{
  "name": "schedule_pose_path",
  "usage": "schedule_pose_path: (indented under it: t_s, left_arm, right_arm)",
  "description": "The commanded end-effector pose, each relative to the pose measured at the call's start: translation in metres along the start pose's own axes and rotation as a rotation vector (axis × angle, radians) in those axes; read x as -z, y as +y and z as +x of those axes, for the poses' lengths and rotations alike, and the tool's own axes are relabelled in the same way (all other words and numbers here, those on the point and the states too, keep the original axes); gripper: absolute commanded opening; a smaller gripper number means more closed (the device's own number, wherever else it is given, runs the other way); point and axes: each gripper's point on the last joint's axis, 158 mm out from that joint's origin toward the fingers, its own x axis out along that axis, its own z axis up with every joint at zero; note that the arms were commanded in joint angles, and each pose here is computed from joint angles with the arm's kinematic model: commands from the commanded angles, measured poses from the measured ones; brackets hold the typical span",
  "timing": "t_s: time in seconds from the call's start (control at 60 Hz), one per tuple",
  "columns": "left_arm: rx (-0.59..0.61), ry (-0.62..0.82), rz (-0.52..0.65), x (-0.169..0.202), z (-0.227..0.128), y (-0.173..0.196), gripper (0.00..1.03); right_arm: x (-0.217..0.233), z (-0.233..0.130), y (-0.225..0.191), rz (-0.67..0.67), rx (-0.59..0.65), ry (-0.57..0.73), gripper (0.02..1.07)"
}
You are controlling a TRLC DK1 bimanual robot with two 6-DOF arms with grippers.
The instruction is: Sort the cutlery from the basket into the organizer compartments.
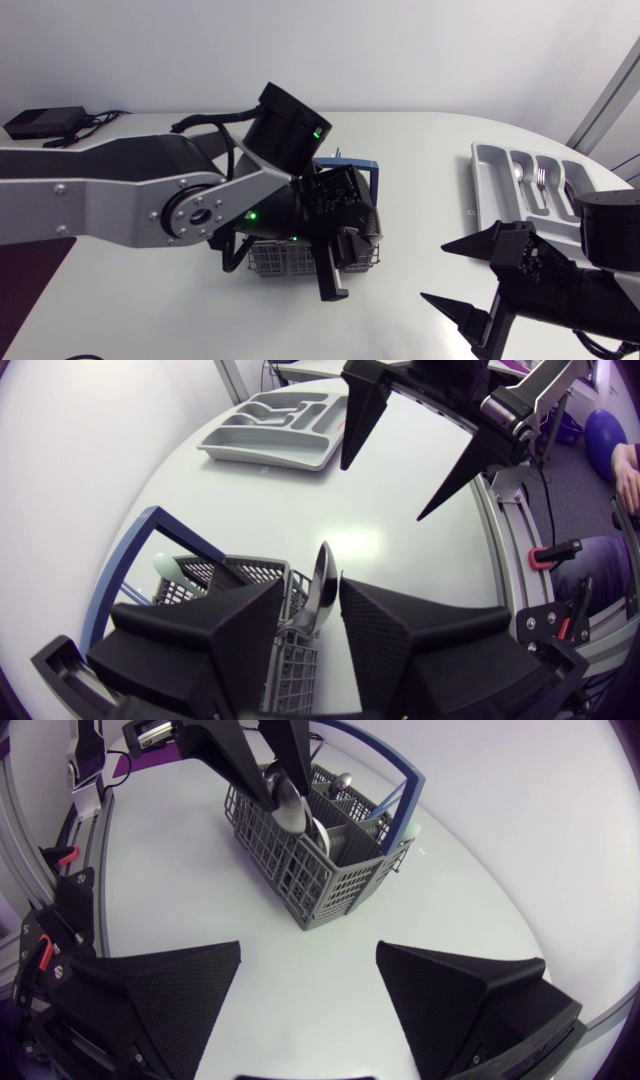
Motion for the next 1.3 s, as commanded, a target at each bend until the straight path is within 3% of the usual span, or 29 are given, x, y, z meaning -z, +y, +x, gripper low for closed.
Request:
schedule_pose_path:
  t_s: [0.0,0.167,0.45,0.833,1.283]
  left_arm:
    - [-0.012,0.003,-0.024,-0.003,0.004,0.008,0.31]
    - [-0.023,-0.016,-0.034,-0.006,0.003,0.012,0.03]
    - [-0.033,-0.089,-0.035,-0.026,-0.020,0.018,0.04]
    - [-0.082,-0.268,-0.052,-0.068,-0.095,0.031,0.04]
    - [-0.092,-0.398,-0.108,-0.087,-0.177,0.035,0.04]
  right_arm:
    - [0.010,0.003,0.006,-0.005,-0.017,0.022,1.00]
    - [0.010,0.003,0.005,-0.006,-0.016,0.020,1.00]
    - [0.008,0.002,0.004,-0.007,-0.010,0.017,1.00]
    - [-0.011,-0.006,-0.005,-0.003,0.011,-0.022,1.00]
    - [-0.031,-0.019,-0.008,-0.004,0.026,-0.065,1.02]
